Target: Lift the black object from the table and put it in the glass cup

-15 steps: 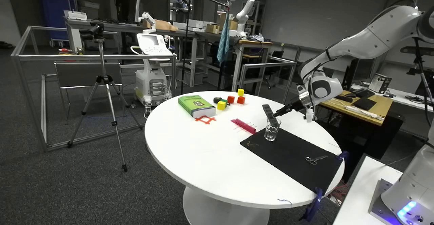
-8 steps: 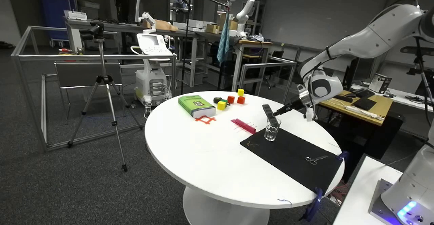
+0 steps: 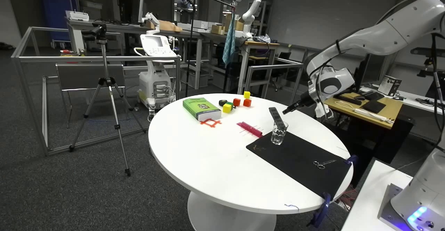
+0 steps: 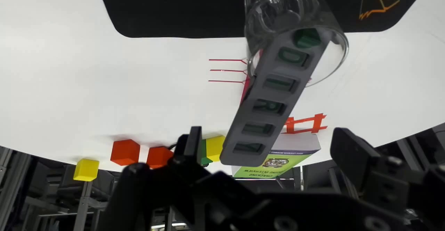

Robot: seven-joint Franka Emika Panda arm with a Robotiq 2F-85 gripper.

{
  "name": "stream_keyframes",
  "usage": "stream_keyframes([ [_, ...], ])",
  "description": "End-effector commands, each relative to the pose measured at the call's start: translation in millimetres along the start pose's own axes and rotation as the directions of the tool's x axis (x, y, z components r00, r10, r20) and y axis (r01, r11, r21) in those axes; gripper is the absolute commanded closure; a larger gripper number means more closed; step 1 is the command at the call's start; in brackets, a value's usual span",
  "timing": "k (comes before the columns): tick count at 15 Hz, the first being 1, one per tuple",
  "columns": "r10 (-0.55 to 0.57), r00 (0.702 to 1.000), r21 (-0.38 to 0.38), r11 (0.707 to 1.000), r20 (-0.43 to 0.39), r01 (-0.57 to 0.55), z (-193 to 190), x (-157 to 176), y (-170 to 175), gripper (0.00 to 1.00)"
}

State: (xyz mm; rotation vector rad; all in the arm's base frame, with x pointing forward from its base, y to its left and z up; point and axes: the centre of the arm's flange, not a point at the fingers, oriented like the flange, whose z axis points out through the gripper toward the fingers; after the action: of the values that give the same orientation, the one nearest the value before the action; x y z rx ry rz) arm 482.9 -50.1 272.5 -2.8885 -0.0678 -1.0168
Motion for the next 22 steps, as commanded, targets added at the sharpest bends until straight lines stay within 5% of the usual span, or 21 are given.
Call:
stream_keyframes([
  [1,0.094,0.995,-0.004,0.996,0.036,-0.094,-31.7,45.9,-9.2,0.00],
  [8,0.305,0.949,0.018,0.952,0.083,-0.307,-25.2,90.5,-18.3,0.00],
  [15,0.376,0.921,0.002,0.926,0.103,-0.378,-30.8,113.0,-8.3,0.00],
  [22,0.460,0.875,-0.015,0.886,0.153,-0.463,-49.2,184.6,8.0,0.00],
])
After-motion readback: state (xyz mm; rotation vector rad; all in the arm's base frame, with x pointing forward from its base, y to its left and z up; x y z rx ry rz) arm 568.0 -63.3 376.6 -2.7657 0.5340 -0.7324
